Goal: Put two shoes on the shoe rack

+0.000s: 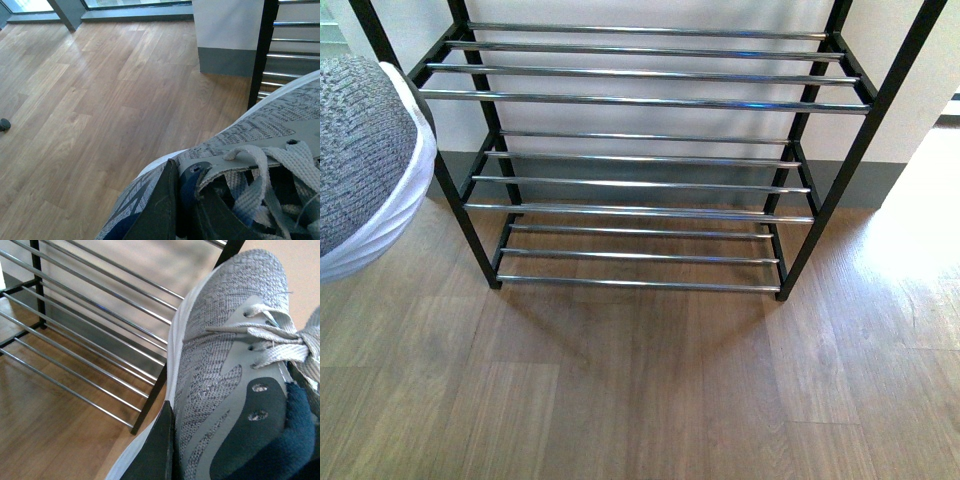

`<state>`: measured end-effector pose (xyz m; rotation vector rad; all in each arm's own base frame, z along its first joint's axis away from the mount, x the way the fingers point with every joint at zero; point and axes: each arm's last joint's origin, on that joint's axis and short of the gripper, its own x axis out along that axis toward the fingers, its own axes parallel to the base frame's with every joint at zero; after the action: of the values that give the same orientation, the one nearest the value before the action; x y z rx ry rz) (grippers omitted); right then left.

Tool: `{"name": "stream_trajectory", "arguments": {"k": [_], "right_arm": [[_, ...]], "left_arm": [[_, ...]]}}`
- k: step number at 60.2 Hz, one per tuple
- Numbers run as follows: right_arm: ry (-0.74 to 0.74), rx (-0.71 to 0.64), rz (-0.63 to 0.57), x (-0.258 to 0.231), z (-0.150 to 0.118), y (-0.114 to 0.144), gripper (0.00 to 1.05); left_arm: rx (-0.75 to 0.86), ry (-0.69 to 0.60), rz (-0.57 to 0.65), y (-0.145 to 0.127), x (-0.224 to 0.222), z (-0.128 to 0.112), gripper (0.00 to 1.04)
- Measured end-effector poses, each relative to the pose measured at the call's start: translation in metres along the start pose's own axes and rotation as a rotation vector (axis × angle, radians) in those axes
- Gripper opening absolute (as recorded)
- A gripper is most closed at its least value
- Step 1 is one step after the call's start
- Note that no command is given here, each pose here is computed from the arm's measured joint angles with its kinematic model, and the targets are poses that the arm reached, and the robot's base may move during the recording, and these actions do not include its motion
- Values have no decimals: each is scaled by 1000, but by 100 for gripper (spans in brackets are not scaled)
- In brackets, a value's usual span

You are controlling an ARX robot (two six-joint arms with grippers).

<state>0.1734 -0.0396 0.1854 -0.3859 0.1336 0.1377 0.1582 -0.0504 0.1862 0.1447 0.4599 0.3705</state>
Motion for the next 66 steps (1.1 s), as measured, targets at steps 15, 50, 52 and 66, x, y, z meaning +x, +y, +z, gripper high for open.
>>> {"name": "stream_trajectory", "arguments": {"k": [15, 50, 52, 66], "right_arm": [[-2, 0, 8, 0, 0, 1, 1], [-2, 0, 8, 0, 0, 1, 1], [-2, 0, 8, 0, 0, 1, 1], [-2, 0, 8, 0, 0, 1, 1]], "left_arm": [[5, 1, 15, 0, 0, -2, 2], [6, 1, 15, 0, 0, -2, 2], [6, 1, 16, 0, 0, -1, 2], [5, 0, 15, 1, 0, -1, 2]]}}
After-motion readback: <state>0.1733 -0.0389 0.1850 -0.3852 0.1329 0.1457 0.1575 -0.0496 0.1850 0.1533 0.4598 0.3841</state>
